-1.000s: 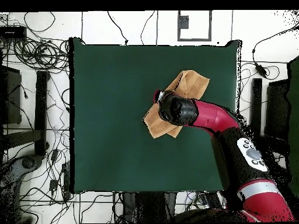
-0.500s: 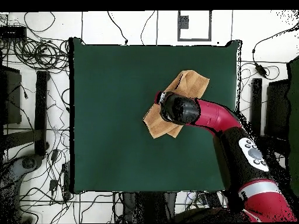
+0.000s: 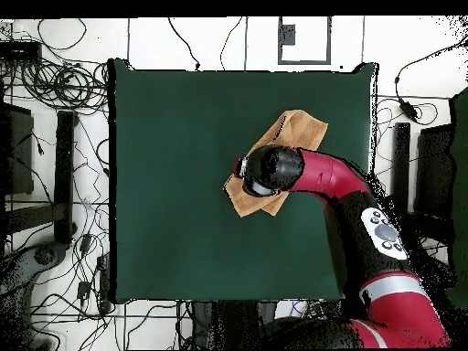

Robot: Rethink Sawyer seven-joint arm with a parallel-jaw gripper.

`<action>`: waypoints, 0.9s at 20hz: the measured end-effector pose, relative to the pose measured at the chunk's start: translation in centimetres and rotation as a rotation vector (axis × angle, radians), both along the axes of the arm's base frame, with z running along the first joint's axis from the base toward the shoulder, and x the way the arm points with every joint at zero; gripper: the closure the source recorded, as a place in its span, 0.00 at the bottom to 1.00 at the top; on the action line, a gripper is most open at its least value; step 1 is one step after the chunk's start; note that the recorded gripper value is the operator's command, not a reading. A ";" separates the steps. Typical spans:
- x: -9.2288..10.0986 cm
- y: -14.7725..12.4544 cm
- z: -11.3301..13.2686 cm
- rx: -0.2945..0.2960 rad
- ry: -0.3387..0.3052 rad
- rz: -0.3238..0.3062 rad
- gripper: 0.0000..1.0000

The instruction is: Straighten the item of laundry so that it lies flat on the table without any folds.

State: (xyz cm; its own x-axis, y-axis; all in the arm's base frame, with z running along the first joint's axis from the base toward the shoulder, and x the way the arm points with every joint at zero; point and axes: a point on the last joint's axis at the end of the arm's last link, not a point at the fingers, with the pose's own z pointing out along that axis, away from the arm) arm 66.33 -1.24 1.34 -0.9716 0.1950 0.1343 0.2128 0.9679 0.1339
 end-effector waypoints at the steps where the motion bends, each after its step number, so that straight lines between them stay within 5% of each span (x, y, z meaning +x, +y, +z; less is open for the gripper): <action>1: 0.0 0.1 0.0 -0.002 0.006 0.005 0.00; 8: 0.0 0.4 -0.3 -0.087 -0.001 0.090 0.00; 18: -0.4 -1.8 -0.6 -0.166 -0.007 0.128 0.00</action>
State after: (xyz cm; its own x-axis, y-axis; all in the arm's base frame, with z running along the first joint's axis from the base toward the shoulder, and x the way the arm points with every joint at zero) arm 65.98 -3.03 0.76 -0.9907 0.0887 0.1033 0.0862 0.9959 -0.0289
